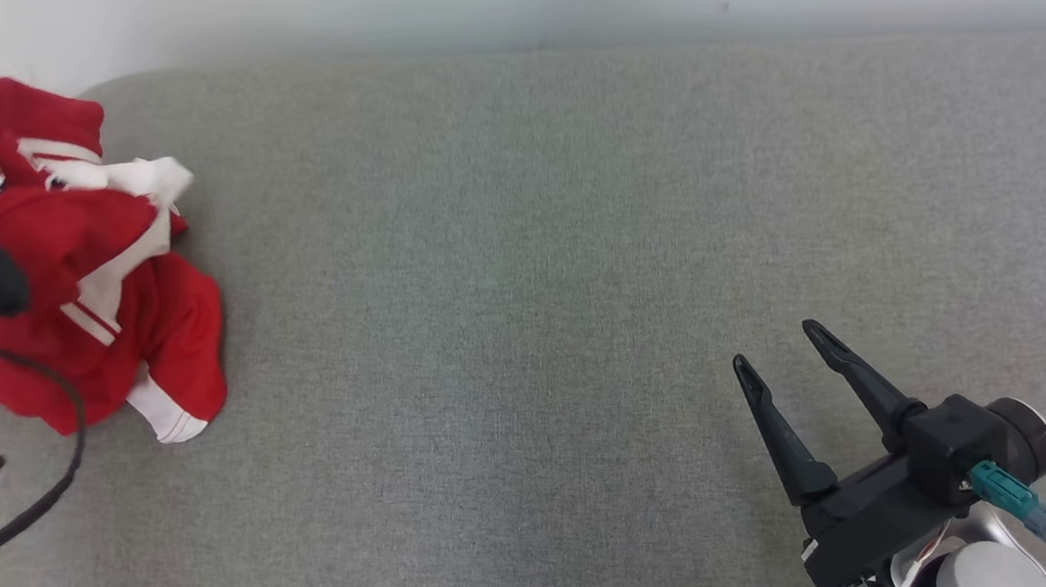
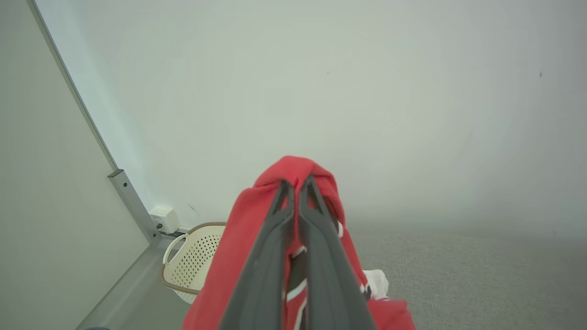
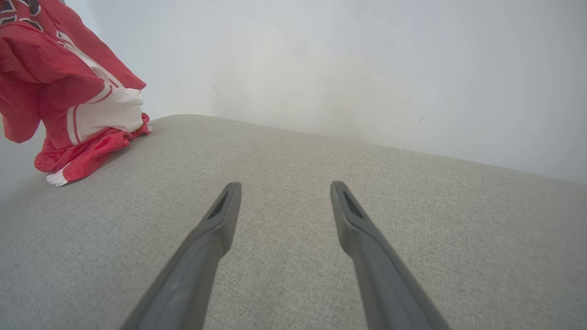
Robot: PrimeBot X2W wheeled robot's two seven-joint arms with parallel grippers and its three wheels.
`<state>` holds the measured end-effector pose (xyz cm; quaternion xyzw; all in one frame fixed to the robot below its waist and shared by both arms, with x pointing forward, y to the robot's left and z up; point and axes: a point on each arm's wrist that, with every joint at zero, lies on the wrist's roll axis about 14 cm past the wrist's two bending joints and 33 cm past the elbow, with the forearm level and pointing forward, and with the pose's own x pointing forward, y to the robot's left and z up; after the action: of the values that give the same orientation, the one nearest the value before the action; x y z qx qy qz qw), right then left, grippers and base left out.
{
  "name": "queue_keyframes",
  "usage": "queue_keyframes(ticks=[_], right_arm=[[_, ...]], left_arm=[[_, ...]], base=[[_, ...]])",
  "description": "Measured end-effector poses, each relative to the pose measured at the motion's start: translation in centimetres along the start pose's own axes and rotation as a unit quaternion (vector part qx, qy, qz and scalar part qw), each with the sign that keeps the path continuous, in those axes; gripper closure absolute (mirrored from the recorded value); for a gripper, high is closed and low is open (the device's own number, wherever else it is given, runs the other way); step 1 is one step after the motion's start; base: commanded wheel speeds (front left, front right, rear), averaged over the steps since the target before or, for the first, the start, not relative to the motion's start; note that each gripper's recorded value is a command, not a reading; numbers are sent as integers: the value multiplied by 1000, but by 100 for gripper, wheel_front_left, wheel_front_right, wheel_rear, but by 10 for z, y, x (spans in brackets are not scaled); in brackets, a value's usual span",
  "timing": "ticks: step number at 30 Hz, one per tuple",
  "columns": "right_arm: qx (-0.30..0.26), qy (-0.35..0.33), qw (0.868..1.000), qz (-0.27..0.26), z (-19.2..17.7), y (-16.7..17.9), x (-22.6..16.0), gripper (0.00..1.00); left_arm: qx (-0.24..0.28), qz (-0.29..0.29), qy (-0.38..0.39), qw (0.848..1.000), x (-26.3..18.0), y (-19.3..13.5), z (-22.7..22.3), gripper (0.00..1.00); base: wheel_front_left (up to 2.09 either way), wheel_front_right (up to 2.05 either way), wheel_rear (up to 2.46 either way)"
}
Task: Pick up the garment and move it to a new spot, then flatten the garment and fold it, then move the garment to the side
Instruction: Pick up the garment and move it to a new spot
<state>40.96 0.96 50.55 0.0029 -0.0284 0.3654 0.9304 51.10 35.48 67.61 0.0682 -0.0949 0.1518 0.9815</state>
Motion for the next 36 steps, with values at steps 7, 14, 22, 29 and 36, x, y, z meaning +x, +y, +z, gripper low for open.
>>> queue_keyframes(ticks=[7, 14, 22, 29, 36], right_arm=[[-6, -17, 1000, -21, 15, -4, -9, 0], [-17, -27, 998, -57, 26, -19, -22, 0], [-22, -31, 993, -114, 32, -45, -47, 0], [-27, -31, 986, -160, 35, -65, -69, 0], [-29, -28, 975, -217, 33, -87, -100, 0]], left_arm=[[-22, -64, -88, 994, -20, -52, 48, 100], [-62, -154, -116, 979, -57, -131, 61, 100], [-116, -266, -89, 953, -106, -224, 50, 100], [-155, -351, -60, 921, -133, -294, 42, 100], [-168, -445, -25, 879, -166, -373, 28, 100]], base=[[0, 0, 0], [0, 0, 0], [0, 0, 0], [0, 0, 0], [0, 0, 0]])
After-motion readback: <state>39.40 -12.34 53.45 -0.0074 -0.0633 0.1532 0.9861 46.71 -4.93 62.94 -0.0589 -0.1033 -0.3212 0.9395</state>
